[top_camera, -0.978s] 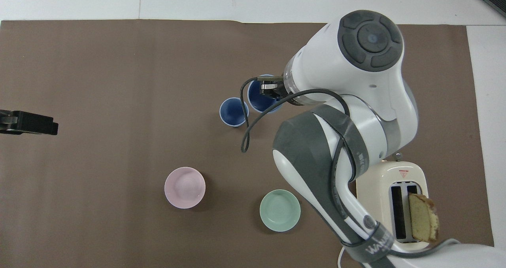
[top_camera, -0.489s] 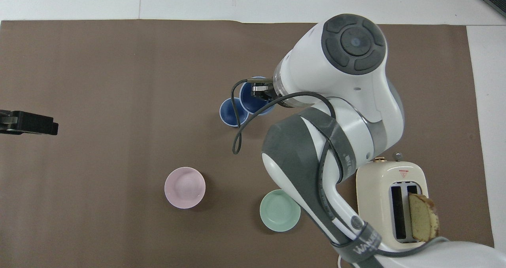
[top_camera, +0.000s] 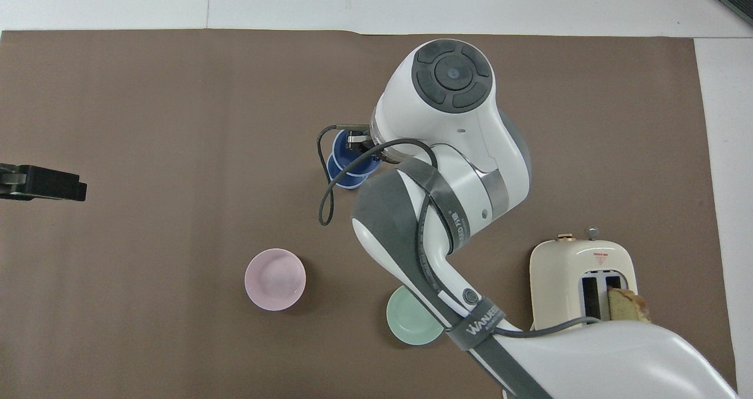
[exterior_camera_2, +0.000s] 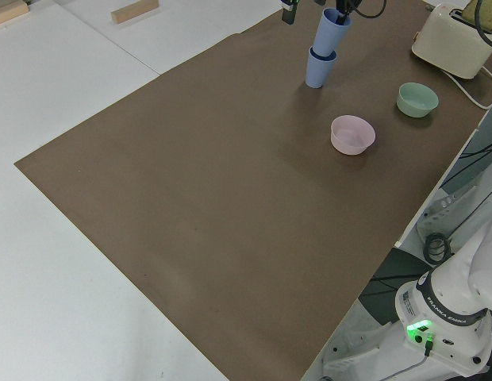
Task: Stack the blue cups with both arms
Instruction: 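Lower the held cup into the center cup and open the right gripper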
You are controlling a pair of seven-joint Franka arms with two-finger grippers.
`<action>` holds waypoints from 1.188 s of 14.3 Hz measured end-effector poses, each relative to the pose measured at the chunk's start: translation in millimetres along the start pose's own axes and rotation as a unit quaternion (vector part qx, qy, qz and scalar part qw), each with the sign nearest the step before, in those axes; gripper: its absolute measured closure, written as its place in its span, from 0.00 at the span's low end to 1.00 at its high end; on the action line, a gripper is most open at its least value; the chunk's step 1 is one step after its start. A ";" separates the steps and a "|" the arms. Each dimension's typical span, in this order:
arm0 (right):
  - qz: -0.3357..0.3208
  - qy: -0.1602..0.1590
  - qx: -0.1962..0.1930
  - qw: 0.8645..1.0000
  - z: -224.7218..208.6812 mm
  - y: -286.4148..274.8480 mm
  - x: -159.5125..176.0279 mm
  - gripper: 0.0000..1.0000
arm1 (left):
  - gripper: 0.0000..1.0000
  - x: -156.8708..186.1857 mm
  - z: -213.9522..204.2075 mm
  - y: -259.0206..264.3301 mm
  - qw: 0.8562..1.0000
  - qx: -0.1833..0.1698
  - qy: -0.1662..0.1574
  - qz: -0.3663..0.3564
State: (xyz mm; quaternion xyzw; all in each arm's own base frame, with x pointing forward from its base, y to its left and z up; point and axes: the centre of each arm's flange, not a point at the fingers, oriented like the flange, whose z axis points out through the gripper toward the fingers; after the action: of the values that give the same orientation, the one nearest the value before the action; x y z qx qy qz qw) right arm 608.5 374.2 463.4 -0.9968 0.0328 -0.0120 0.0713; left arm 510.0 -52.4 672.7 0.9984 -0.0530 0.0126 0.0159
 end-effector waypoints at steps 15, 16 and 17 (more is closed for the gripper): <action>0.000 -0.012 -0.010 1.000 21.3 0.6 1.4 0.95 | 0.00 0.0 0.0 0.0 1.000 0.000 0.000 0.000; 0.000 -0.014 -0.011 1.000 26.1 1.0 2.1 0.95 | 0.00 0.0 0.0 0.0 1.000 0.000 0.000 0.000; 0.001 -0.014 -0.011 1.000 29.8 0.9 3.4 0.95 | 0.00 0.0 0.0 0.0 1.000 0.000 0.000 0.000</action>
State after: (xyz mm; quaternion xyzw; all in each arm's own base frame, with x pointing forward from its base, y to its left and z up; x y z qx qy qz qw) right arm 612.6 377.3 433.9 -0.9976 0.0325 0.0018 0.0612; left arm 510.0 -52.4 672.7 0.9984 -0.0530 0.0124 0.0159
